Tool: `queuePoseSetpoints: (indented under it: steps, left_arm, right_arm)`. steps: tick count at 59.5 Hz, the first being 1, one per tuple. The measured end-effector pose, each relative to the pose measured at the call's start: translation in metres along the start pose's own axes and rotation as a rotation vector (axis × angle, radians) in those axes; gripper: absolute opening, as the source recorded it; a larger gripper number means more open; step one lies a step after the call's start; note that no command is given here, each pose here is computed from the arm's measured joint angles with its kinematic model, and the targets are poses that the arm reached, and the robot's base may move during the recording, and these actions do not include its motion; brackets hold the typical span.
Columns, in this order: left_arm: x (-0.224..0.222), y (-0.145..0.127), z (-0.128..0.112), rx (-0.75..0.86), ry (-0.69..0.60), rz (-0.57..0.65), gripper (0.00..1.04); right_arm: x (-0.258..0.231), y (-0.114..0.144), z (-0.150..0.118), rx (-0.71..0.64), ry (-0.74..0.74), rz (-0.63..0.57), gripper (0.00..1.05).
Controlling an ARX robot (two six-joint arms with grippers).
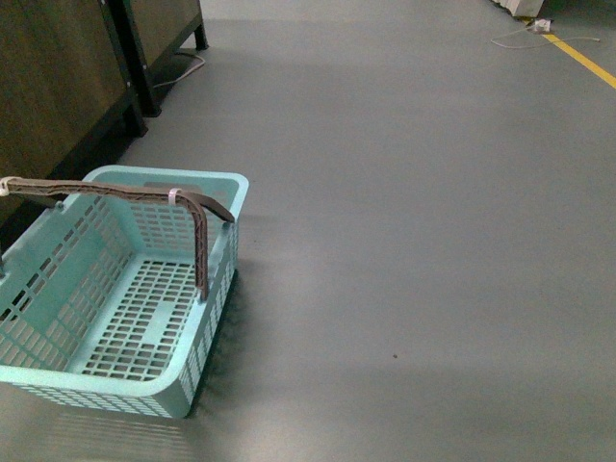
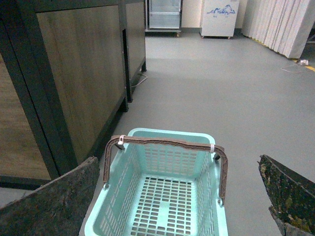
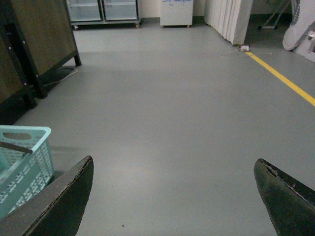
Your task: Pick lemon and mango into basket
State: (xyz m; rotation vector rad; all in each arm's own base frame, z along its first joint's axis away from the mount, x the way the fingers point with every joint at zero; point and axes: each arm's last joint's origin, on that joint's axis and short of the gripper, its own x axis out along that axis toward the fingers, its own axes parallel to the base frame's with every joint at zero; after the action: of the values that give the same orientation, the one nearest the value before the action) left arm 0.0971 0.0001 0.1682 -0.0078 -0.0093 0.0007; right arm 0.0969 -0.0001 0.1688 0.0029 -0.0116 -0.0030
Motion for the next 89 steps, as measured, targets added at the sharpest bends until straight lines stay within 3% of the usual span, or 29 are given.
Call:
queuePoseSetpoints:
  steps: [28,34,37,53,60,65,76,89]
  left_arm:
    - [0.000,0.000,0.000,0.000,0.000,0.000,0.98]
    - [0.001,0.000,-0.002,-0.206,0.342,0.261,0.98]
    - [0.003,0.002,-0.009,-0.318,0.439,0.344,0.98]
    - [0.043,0.025,-0.003,-0.761,0.393,0.382,0.98]
    - [0.087,0.042,0.006,-0.956,0.358,0.324,0.98]
    - [0.125,0.052,-0.001,-1.070,0.353,0.351,0.98]
    - [0.180,0.053,-0.029,-1.155,0.426,0.435,0.98]
    - [0.241,0.041,-0.059,-1.215,0.487,0.451,0.98]
  right_arm:
    - [0.000,0.000,0.000,0.000,0.000,0.000,0.96]
    - [0.000,0.000,0.000,0.000,0.000,0.000,0.96]
    - [0.000,0.000,0.000,0.000,0.000,0.002,0.96]
    - [0.000,0.000,0.000,0.000,0.000,0.000,0.96]
    - [0.000,0.000,0.000,0.000,0.000,0.001,0.96]
    - [0.000,0.000,0.000,0.000,0.000,0.001,0.96]
    - [0.000,0.000,0.000,0.000,0.000,0.001,0.96]
    - [0.000,0.000,0.000,0.000,0.000,0.001,0.96]
